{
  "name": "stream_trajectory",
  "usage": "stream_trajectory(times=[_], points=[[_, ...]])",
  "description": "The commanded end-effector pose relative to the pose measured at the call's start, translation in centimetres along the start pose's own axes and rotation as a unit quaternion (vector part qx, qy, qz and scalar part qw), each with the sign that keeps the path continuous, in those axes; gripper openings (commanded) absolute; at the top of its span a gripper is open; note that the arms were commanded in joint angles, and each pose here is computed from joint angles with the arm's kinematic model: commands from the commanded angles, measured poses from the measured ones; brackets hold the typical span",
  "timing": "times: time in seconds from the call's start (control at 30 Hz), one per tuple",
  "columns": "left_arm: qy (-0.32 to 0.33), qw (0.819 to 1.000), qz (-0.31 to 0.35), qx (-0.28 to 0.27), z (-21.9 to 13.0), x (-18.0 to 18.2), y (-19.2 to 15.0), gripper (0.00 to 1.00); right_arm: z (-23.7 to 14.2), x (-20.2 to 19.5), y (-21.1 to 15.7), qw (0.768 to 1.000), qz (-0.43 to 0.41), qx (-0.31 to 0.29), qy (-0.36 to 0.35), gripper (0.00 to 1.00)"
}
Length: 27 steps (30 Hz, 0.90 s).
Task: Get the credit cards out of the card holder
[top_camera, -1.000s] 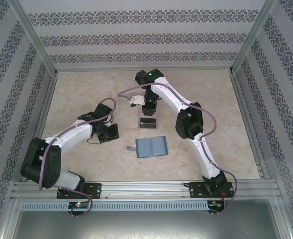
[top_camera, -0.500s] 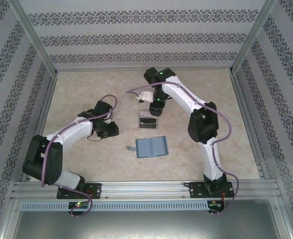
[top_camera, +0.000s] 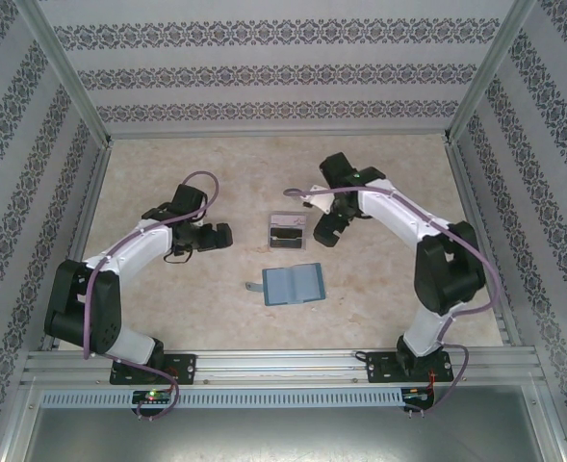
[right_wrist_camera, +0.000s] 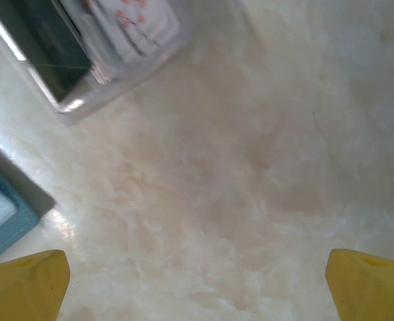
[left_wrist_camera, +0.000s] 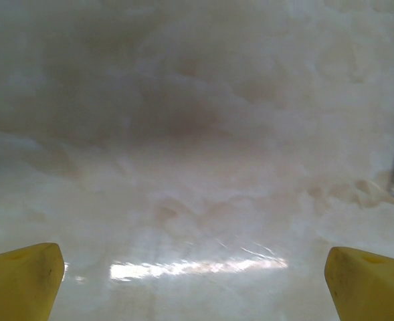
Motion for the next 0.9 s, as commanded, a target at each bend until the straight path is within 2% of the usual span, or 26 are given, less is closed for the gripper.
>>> stream_trajectory(times=[0.0,0.1,0.23,0.43,0.5,0.63,0.8,0.87], points=[[0.030,0.997,0.020,-0.071,-1.1,1.3,2.4,1.00,-1.2,-2.0,-0.2,0.993,0.072,-0.066,-0.073,0.98],[0.056,0.990,0.020,-0.126,-2.0,2.4,3.6,1.00,-1.1,-3.0,-2.0,0.980,0.137,-0.095,-0.108,0.98],[0.126,0.975,0.018,-0.184,-2.8,4.7,4.7,1.00,-1.1,-5.0,-5.0,0.946,0.249,-0.137,-0.155,0.98],[0.181,0.947,-0.004,-0.264,-3.5,8.3,5.9,1.00,-0.4,-5.6,-8.7,0.897,0.323,-0.198,-0.226,0.98],[0.176,0.944,-0.011,-0.280,-3.3,9.2,6.3,1.00,-0.1,-5.7,-10.0,0.881,0.343,-0.213,-0.247,0.98],[0.119,0.944,-0.002,-0.309,-1.8,9.4,6.9,1.00,0.6,-5.6,-12.2,0.848,0.374,-0.248,-0.282,0.98],[0.084,0.917,0.029,-0.388,-0.2,9.3,7.3,1.00,0.2,-5.7,-12.7,0.826,0.376,-0.288,-0.307,0.98],[0.066,0.912,0.043,-0.401,-0.2,8.9,7.6,1.00,0.1,-5.8,-12.7,0.820,0.378,-0.302,-0.306,0.98]])
Point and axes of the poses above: each hand's point on the last joint's axis, 136 mm out from that joint toward the fingers, its own z axis out along the fingers, its own x axis along the line the jaws close on, y = z × x, the point moved 6 cm from there along -z, back along the fingers, and after that the axes turned 10 degrees about -z, right-handed, at the moved point
